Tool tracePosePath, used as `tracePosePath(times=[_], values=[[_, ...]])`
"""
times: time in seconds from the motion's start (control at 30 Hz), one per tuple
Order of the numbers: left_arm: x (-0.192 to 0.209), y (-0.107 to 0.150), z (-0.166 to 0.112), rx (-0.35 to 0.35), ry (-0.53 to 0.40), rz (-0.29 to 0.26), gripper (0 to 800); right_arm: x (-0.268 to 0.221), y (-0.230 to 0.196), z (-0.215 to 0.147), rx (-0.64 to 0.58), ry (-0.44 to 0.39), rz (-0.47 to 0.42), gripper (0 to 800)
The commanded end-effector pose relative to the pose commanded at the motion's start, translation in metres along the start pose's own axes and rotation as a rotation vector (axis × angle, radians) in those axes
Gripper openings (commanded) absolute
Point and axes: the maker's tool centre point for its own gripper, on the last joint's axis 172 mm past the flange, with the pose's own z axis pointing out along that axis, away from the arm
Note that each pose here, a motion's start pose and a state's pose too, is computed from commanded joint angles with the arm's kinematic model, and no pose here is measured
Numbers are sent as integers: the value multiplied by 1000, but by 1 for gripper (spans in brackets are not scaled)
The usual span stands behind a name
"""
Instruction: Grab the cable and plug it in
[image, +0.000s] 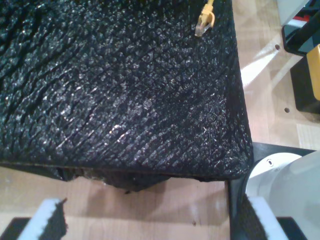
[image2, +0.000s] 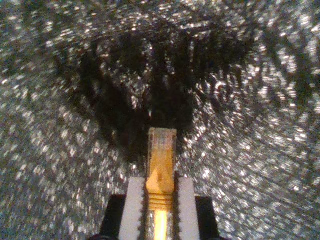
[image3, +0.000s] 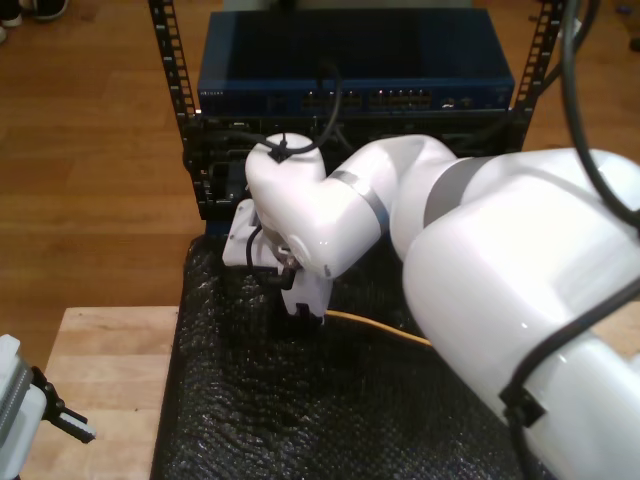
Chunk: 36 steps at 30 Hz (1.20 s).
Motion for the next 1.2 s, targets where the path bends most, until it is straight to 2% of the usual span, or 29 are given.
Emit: tracePosePath(times=[0.33,0.47,0.57,0.7,0.93,1.07,1.2], values=[[25,-8,12,-61,-38,-16,800,-6,-30,-40,149,107,-94,4],[54,-20,16,-52,-3,-4,800,-22,-32,-53,159,119,-93,4],[78,-27,17,-39,58,14,800,-34,-37,-63,152,127,-113,4],[101,-33,19,-31,115,25,800,-53,-40,-74,164,162,-88,4],[127,-32,39,-97,98,-29,800,-71,-53,-91,276,306,-73,4],[153,-31,53,-131,109,14,800,-88,-55,-108,307,349,-70,4],[177,-46,60,-97,145,48,800,-105,-58,-116,300,360,-54,4]])
